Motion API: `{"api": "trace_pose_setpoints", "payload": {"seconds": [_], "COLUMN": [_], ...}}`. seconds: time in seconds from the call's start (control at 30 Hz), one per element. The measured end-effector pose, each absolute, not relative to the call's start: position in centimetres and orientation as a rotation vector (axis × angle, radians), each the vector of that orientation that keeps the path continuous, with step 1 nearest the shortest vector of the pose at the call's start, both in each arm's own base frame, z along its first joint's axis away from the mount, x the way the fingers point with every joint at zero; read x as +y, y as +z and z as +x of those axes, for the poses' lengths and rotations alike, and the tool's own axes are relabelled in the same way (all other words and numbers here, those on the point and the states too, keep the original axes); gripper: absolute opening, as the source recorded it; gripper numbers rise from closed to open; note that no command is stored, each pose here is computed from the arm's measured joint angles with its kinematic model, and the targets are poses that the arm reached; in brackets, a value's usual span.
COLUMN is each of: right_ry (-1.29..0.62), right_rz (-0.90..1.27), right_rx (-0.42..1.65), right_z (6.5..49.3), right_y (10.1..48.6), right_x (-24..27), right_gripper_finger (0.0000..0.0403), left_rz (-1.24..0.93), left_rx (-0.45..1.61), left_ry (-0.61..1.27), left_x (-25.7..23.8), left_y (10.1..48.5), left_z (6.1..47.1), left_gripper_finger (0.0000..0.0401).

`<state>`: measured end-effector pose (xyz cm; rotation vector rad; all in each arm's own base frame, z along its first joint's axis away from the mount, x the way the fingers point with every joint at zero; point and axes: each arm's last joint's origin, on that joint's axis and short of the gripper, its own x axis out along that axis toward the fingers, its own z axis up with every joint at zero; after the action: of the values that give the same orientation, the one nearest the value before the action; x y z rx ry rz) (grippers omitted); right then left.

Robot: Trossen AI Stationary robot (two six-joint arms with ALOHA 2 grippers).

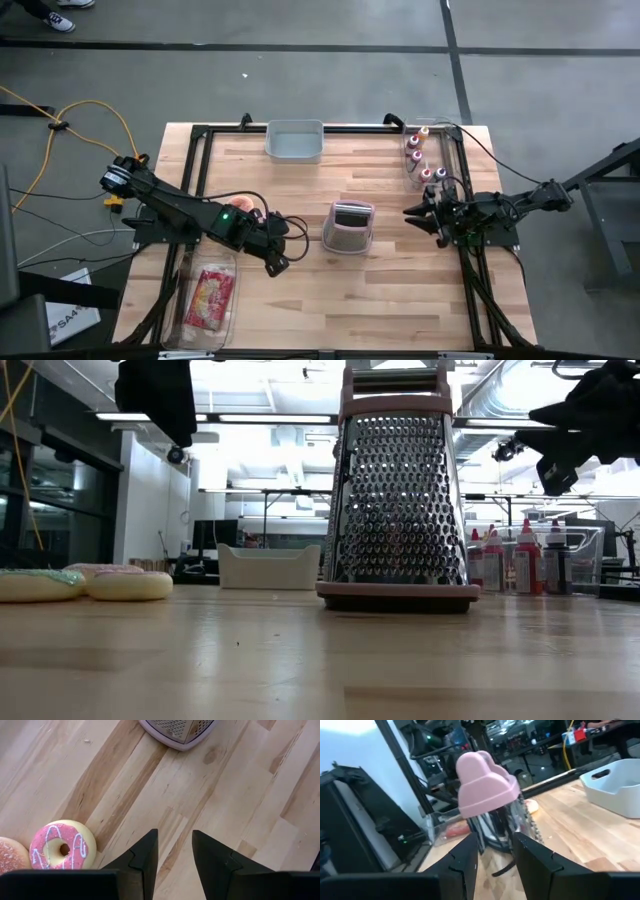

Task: Pick & Place Food Item
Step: Put the pink donut into the gray bin

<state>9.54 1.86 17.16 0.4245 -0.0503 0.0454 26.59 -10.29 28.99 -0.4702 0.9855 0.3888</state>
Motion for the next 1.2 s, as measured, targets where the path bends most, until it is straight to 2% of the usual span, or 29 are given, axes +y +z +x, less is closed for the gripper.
{"api": "trace_pose_setpoints", "payload": {"seconds": [0.13,0.37,0.63,1.2], "right_ry": [0.07,-0.018,-0.023,0.142], "right_rz": [0.435,0.407,0.401,0.462], "right_rx": [-0.079,-0.063,-0.029,0.074], "right_z": [9.5,9.6,9.8,9.9], "right_y": [17.5,17.2,16.8,16.2], "right_x": [1.9,1.7,1.7,2.3], "right_gripper_finger": [0.0114,0.0114,0.0114,0.0114], "left_rz": [-0.47,-0.47,-0.473,-0.473], "left_rx": [0.986,0.986,0.985,0.985], "left_ry": [0.388,0.388,0.384,0.385], "left_x": [-10.3,-10.3,-10.3,-10.3], "left_y": [29.0,29.0,29.0,29.0], "left_z": [26.6,26.6,26.6,26.6], "left_gripper_finger": [0.0116,0.0116,0.0116,0.0116]}}
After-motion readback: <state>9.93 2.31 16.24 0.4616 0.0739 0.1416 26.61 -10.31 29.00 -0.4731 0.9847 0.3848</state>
